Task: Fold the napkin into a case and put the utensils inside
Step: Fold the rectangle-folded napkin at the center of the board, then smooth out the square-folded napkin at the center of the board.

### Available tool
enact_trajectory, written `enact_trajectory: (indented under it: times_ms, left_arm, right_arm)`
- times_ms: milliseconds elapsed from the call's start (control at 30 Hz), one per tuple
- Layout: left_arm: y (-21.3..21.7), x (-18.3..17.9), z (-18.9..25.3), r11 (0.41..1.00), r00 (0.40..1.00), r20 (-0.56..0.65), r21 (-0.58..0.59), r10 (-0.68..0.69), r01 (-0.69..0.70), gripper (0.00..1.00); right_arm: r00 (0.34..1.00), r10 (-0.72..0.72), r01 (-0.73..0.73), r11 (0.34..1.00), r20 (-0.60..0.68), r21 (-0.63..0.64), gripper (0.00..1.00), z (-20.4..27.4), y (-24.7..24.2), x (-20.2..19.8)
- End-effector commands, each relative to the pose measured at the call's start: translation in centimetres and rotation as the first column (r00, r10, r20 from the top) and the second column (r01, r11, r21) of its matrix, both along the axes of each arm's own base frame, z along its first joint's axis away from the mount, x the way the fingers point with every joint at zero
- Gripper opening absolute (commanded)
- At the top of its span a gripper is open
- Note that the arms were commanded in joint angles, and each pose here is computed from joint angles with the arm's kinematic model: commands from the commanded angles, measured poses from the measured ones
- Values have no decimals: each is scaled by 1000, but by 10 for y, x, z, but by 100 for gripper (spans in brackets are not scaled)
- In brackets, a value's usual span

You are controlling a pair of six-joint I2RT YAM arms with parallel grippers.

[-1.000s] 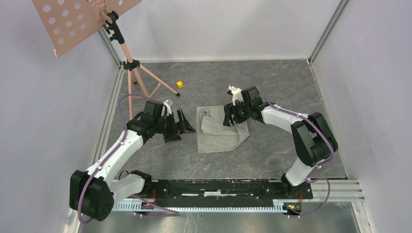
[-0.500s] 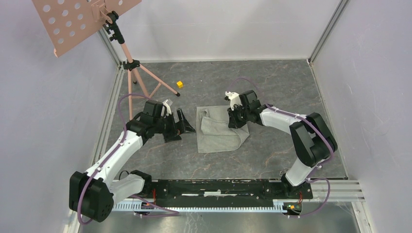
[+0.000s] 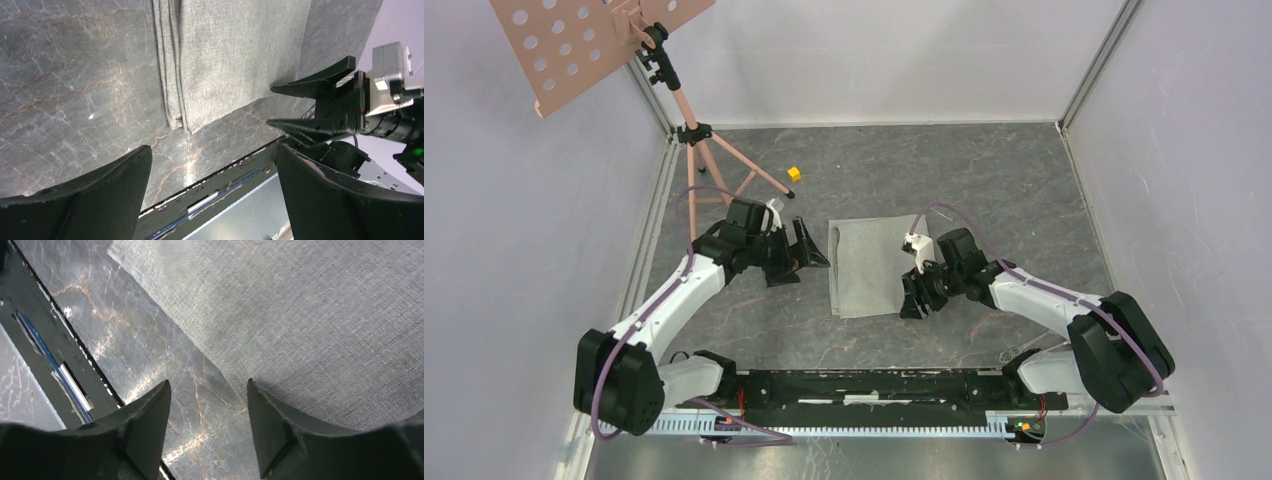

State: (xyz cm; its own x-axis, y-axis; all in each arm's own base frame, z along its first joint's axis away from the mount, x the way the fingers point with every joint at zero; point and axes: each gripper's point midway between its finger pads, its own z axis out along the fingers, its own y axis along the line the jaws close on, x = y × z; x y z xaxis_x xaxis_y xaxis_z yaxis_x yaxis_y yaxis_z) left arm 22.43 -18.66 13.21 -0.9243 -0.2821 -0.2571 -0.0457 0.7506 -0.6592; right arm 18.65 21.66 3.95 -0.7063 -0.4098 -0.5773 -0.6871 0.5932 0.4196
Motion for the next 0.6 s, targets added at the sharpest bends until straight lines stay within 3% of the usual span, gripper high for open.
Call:
enact_trajectory:
  times_ms: [0, 100, 233, 367, 567]
  left_arm:
    - [-7, 28, 10, 1000, 999, 49, 8, -10, 9, 100]
    - [-9, 35, 10, 1000, 999, 49, 12, -11, 11, 99]
    - [-6, 46, 6, 999, 998, 64, 46, 5, -8, 99]
    - [-11, 62, -7, 996, 999, 38, 92, -12, 8, 95]
    - [-33, 99, -29, 966, 998, 54, 256, -39, 24, 92]
  right_arm:
    - [995, -16, 3, 991, 100, 132, 70, 42, 21, 21]
    - [983, -97, 66, 978, 155, 196, 77, 66, 36, 51]
    - [971, -191, 151, 957, 146, 247, 77, 73, 52, 81]
    - [953, -295, 277, 941, 70, 193, 51, 54, 45, 85]
    - [953, -301, 299, 951, 18, 77, 35, 17, 17, 50]
